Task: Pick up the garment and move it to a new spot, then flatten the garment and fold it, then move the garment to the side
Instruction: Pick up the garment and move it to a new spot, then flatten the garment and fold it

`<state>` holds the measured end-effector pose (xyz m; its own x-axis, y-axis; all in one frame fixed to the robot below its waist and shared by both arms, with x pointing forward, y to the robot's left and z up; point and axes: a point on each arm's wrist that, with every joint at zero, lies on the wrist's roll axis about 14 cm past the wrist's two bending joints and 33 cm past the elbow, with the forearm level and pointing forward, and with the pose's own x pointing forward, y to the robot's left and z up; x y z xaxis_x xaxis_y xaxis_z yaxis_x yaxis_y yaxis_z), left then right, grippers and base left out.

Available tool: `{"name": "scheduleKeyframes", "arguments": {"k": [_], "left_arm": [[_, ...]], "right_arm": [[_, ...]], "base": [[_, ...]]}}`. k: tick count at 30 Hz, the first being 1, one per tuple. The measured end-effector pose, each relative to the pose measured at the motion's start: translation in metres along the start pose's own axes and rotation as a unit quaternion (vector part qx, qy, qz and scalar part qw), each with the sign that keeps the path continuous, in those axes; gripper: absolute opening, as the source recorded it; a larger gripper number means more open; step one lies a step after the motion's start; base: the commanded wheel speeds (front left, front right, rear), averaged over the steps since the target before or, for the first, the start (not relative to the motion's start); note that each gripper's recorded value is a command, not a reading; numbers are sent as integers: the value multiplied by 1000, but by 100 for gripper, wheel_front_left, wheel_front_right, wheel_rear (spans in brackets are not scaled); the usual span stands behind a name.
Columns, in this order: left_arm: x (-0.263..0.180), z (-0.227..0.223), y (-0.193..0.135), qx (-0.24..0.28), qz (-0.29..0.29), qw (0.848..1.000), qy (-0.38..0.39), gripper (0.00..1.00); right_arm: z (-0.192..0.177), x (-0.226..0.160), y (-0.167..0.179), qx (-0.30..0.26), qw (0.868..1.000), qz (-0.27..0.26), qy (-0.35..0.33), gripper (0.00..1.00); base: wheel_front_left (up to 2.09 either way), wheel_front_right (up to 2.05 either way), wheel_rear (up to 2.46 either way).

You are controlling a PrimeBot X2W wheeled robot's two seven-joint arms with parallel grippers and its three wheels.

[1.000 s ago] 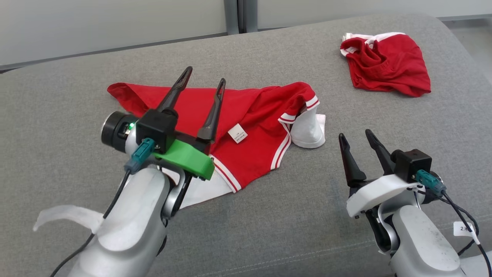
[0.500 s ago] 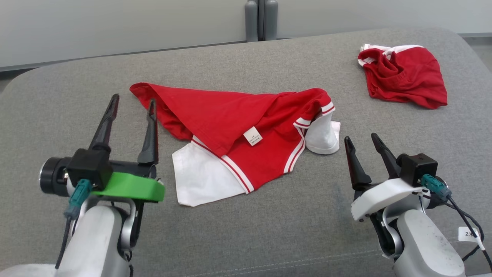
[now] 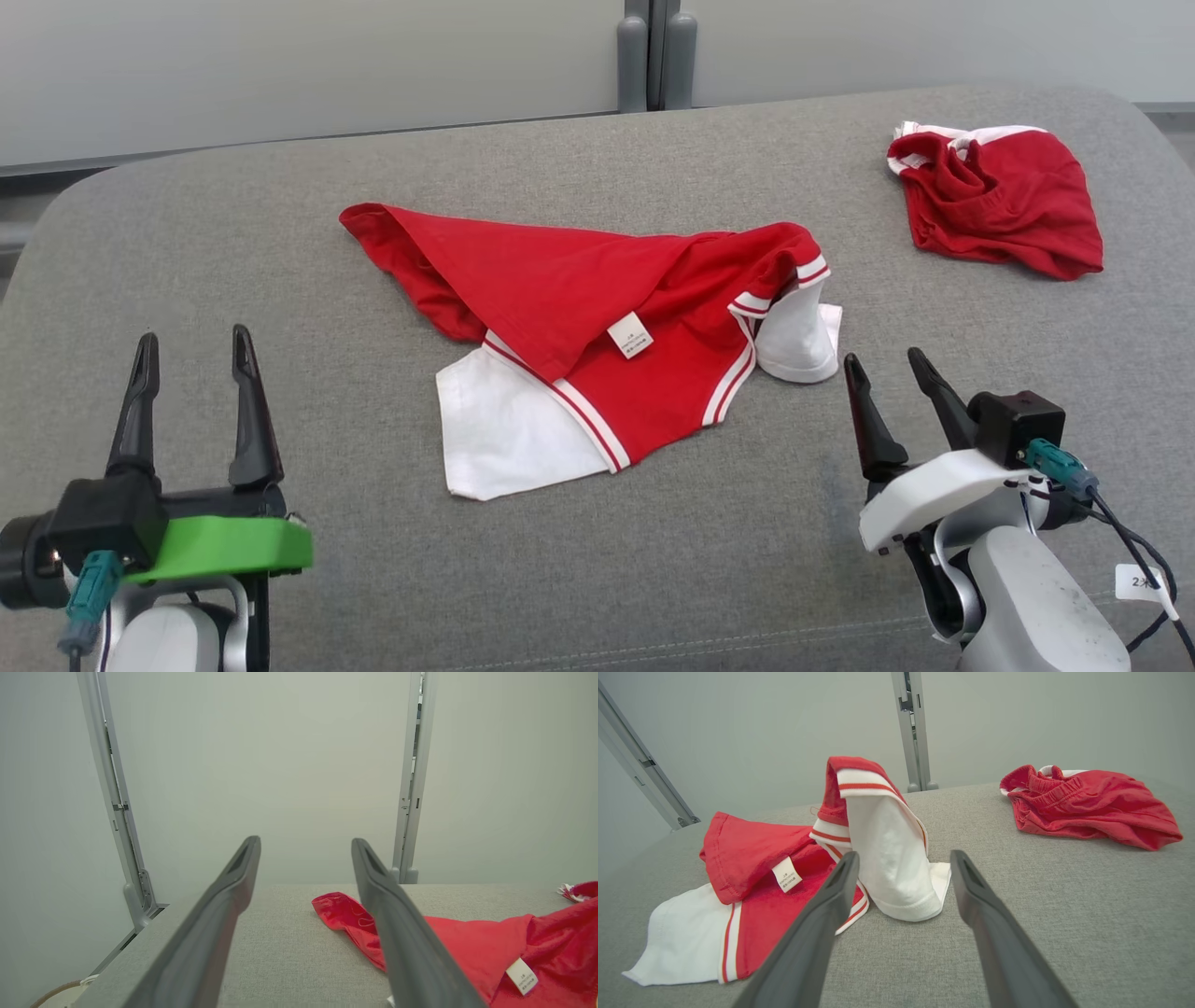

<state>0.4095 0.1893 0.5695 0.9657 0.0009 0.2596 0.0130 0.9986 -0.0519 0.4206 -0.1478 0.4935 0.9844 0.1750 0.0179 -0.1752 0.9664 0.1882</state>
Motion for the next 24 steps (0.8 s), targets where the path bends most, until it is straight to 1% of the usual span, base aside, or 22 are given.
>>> {"name": "scheduleKeyframes", "arguments": {"k": [8, 13, 24], "left_arm": [[-22, -18, 29, 41, 39, 998, 35, 100], [-28, -20, 38, 42, 46, 997, 40, 100], [-34, -24, 40, 35, 48, 997, 46, 100]], "right_arm": [[-3, -2, 3, 3, 1000, 3, 6, 100], [-8, 1, 8, 5, 1000, 11, 15, 100], [-26, 4, 19, 10, 998, 27, 53, 100]], "base": [[0, 0, 0], [0, 0, 0], [0, 0, 0]]}}
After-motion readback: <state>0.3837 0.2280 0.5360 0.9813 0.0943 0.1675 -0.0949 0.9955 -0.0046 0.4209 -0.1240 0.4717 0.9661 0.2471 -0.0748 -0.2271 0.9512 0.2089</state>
